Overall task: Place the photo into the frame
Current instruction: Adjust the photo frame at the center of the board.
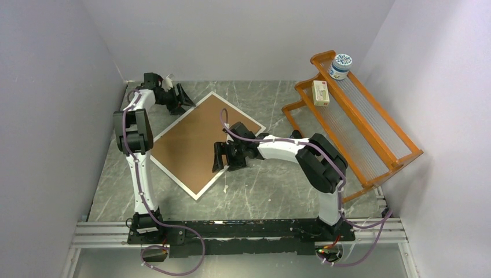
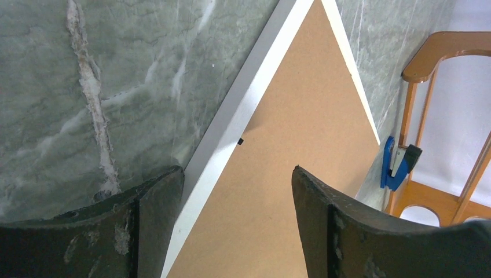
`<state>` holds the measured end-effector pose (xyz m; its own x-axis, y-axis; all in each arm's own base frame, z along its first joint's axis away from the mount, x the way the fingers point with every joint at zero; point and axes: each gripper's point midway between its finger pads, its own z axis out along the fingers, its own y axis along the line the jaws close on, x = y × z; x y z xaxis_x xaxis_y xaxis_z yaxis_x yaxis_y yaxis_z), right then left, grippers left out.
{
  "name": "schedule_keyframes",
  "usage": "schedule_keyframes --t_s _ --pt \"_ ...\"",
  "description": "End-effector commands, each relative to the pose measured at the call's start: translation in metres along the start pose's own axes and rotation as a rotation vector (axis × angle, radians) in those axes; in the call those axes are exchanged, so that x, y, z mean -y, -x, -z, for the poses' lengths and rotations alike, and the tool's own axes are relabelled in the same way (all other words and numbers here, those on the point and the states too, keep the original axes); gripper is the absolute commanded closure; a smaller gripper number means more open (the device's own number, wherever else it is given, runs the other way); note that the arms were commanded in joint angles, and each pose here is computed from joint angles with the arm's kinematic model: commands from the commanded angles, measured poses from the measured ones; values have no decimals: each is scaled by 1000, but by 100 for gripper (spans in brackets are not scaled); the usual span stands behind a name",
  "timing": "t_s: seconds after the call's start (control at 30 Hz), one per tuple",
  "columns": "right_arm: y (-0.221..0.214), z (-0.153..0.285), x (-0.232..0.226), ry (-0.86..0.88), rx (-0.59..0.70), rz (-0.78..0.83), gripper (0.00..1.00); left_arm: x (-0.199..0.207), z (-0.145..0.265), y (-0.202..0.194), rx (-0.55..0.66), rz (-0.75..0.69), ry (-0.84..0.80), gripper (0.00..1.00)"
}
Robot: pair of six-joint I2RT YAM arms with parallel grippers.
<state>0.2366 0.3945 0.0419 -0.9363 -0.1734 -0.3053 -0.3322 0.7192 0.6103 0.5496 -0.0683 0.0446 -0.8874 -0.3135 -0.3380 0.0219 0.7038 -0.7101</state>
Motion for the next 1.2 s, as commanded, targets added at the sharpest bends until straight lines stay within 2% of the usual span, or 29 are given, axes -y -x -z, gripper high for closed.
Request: schedule_keyframes --t_s 0.0,0.17,0.33,0.43,0.5,0.63,0.8,1.0,1.17 --pt "56 30 -22 10 173 131 17 -14 -23 -38 -145 89 55 23" --pt "84 74 -19 -20 275 194 16 -4 -3 0 -66 65 72 21" --pt "134 113 27 -120 397 138 17 -2 35 24 20 81 117 19" --pt "167 131 72 -215 443 87 19 -21 69 24 54 166 305 19" --pt "186 137 95 -265 459 74 19 -22 96 21 86 217 362 20" --pt "211 141 127 -354 419 27 21 -21 154 5 183 274 490 20" --pt "219 133 138 -345 369 38 22 -32 202 -33 233 359 615 19" --pt "213 113 139 -288 294 74 23 -34 202 -100 175 454 590 19" --pt "205 103 155 -330 259 67 24 -39 186 -145 134 570 562 18"
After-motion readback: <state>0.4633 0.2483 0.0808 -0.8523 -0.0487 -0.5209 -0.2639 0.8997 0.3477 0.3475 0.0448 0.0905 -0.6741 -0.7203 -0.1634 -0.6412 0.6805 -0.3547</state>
